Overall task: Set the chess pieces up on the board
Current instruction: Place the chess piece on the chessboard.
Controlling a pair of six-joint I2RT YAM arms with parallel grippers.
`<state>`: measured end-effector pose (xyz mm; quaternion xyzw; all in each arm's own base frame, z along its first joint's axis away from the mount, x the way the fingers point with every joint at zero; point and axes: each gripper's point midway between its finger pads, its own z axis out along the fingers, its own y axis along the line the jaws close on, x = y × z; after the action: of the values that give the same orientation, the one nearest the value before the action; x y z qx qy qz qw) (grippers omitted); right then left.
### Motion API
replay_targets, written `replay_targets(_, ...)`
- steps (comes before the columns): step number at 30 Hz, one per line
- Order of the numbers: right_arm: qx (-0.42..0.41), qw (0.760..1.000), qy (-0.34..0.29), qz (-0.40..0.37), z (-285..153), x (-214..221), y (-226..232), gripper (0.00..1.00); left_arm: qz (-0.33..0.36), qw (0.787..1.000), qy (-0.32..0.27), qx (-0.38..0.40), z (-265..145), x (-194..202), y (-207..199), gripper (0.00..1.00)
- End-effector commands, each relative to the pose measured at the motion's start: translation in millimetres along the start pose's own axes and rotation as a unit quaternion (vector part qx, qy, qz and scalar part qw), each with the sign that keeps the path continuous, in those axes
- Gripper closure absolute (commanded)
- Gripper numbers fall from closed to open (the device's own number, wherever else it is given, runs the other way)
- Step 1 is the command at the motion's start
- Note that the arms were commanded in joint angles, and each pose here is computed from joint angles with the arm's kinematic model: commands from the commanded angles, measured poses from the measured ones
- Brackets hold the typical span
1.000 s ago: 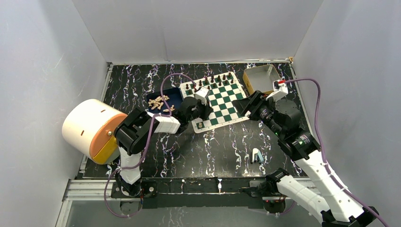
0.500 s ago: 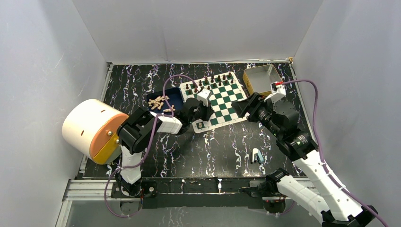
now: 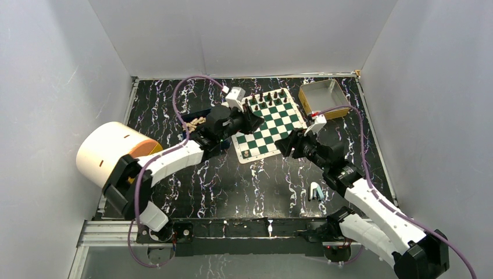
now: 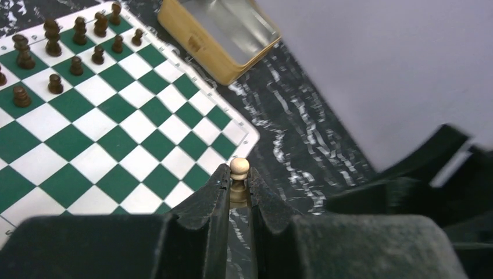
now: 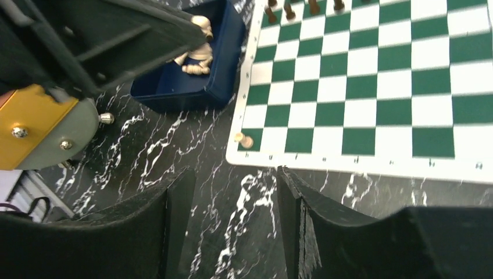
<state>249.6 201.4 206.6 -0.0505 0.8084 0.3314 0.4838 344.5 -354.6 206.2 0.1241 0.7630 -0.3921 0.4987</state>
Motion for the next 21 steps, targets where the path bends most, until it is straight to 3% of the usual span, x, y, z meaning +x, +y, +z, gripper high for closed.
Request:
replay_targets(1,-0.097,0.975,-0.166,-0.111,-6.0,-60.6,35.3,0.38,-0.062,0.998,-0.011,0.028,-28.0,-38.0,-37.0,0.99)
replay_targets(6,-0.137,0.951,-0.19,-0.2,1.6,-70.6,50.9,0.34,-0.115,0.99,-0.049,0.061,-53.1,-63.0,-58.9,1.0)
replay_targets(11,-0.158,0.929,-0.243,-0.231,0.1,-85.8,63.0,0.34,-0.14,0.985,-0.055,0.085,-61.8,-68.2,-69.9,1.0)
replay_targets(21,-0.176,0.922,-0.236,-0.249,18.6,-90.3,86.1,0.32,-0.142,0.983,-0.063,0.099,-66.8,-72.3,-75.0,1.0)
